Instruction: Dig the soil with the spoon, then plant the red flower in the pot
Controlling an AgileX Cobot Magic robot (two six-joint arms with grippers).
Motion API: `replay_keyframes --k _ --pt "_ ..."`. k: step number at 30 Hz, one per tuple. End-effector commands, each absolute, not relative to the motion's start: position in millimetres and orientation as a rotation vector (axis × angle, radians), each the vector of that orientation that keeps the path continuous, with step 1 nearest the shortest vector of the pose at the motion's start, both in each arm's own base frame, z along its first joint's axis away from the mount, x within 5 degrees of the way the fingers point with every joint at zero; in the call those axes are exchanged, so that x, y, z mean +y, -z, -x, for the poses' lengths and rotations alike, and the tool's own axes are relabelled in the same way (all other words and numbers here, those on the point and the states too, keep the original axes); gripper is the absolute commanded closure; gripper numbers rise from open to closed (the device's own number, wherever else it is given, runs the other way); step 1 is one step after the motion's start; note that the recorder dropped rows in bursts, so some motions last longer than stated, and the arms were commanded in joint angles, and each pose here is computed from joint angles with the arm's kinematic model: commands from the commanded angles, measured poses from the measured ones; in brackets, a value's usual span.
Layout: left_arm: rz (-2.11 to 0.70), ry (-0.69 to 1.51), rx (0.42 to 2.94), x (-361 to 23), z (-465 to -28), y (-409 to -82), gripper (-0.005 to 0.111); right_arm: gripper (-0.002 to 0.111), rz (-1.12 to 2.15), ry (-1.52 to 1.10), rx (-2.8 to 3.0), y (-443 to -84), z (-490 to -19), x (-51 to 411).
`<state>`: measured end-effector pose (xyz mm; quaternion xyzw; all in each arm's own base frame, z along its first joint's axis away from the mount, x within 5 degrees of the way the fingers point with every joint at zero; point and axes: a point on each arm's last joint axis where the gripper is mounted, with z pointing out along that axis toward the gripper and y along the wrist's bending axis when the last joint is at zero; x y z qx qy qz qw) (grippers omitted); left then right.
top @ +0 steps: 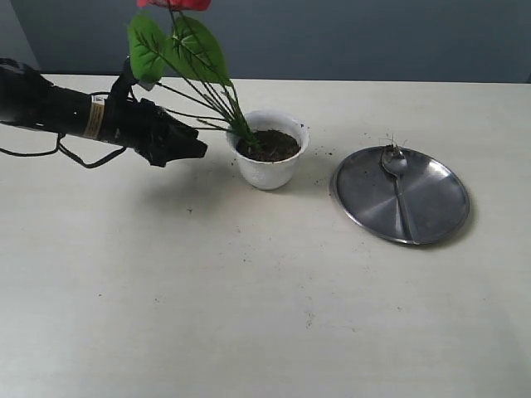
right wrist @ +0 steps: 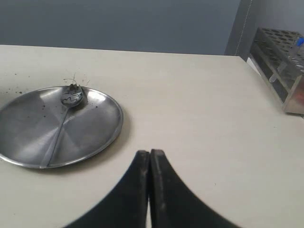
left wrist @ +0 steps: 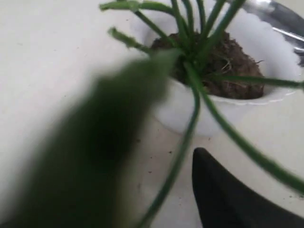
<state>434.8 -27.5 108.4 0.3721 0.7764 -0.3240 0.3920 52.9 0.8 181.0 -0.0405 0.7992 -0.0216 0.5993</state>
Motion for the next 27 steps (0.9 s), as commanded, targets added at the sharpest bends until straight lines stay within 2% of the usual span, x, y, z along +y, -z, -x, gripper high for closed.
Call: replay_keyframes --k 1,13,21,24,27 --pt "-0.899 0.824 2.019 -25.9 -433.3 -104.6 0.059 0.108 0.095 0.058 1.845 -180.5 -53.0 0.5" --pt "-0.847 0.792 2.036 -6.0 -434.3 -104.3 0.059 0.108 0.095 0.058 1.845 -180.5 -53.0 0.5" --pt "-0.744 0.683 2.083 34.1 -435.6 -101.8 0.06 0.108 0.095 0.058 1.845 -180.5 -53.0 0.5" --pt "-0.706 0.63 2.106 47.8 -436.0 -100.2 0.063 0.108 0.095 0.058 1.845 -180.5 -53.0 0.5" --pt "-0.668 0.51 2.144 59.4 -439.1 -101.0 0.072 0.108 0.095 0.058 1.845 -180.5 -53.0 0.5"
